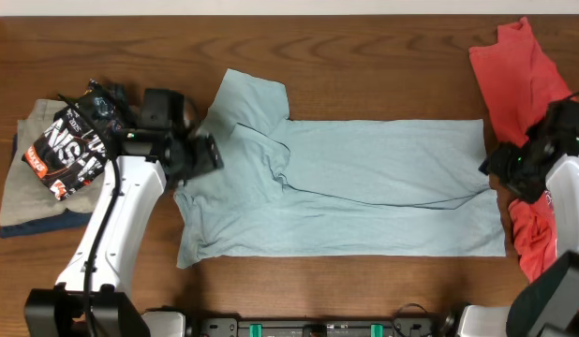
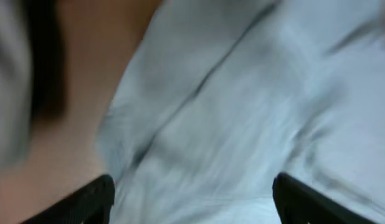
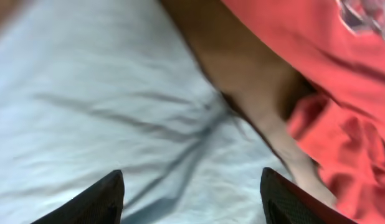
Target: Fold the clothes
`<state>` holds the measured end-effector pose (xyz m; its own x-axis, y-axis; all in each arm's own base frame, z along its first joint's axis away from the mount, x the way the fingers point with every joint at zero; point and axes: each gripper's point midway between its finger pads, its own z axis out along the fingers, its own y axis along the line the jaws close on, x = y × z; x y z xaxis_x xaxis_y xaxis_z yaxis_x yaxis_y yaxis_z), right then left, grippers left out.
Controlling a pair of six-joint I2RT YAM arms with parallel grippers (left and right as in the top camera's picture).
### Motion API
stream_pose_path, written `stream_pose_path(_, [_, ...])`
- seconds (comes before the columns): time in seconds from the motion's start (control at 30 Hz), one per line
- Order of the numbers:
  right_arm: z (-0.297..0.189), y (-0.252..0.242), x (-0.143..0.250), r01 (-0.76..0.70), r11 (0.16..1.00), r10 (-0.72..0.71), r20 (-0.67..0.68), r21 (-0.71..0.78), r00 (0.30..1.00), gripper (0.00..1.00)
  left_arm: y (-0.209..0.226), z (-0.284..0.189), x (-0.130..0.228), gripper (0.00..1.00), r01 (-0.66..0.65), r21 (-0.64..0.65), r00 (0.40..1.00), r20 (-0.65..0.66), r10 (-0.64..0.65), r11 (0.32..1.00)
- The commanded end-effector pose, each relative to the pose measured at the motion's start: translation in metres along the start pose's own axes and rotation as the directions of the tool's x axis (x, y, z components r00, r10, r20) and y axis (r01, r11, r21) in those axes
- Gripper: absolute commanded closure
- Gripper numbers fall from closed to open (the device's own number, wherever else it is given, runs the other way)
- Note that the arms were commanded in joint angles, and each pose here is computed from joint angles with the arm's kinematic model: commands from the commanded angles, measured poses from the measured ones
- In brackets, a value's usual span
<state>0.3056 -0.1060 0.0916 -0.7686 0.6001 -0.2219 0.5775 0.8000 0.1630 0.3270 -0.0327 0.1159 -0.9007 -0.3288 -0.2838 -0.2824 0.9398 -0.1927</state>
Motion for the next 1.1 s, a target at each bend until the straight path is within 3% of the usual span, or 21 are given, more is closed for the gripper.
stream_pose_path(0.0, [-0.011,0.023,-0.001,0.091,0.987,-0.089,0.017,-0.135,0.996,0.32,-0.015,0.005,-0.025,0.18,-0.103,0.047,0.993,0.055,0.100,0.994])
stream_pose_path(0.23, [-0.012,0.034,0.003,0.130,0.975,-0.130,0.012,-0.178,0.991,0.31,-0.041,0.037,-0.093,0.14,-0.257,0.045,0.961,0.114,0.250,0.965])
stream_pose_path(0.43, [-0.012,0.034,0.004,0.136,0.975,-0.137,0.009,-0.177,0.991,0.31,-0.049,0.087,-0.140,0.13,-0.256,0.043,0.959,0.139,0.248,0.966])
stream_pose_path(0.6, [-0.012,0.034,0.004,0.136,0.975,-0.137,0.009,-0.177,0.991,0.31,-0.051,0.128,-0.149,0.13,-0.257,0.057,0.959,0.137,0.247,0.965])
stream_pose_path(0.77, [-0.012,0.035,0.001,0.139,0.974,-0.138,0.020,-0.178,0.990,0.31,-0.043,0.157,-0.131,0.14,-0.236,0.049,0.971,0.057,0.233,0.971])
stream_pose_path(0.9, [-0.012,0.036,-0.002,0.143,0.973,-0.139,0.034,-0.180,0.990,0.31,-0.046,0.168,-0.112,0.30,-0.239,0.074,0.971,-0.012,0.240,0.968])
stream_pose_path(1.07, [-0.012,0.037,-0.007,0.149,0.972,-0.141,0.056,-0.182,0.988,0.33,-0.056,0.172,-0.102,0.63,-0.259,0.085,0.965,-0.028,0.263,0.962])
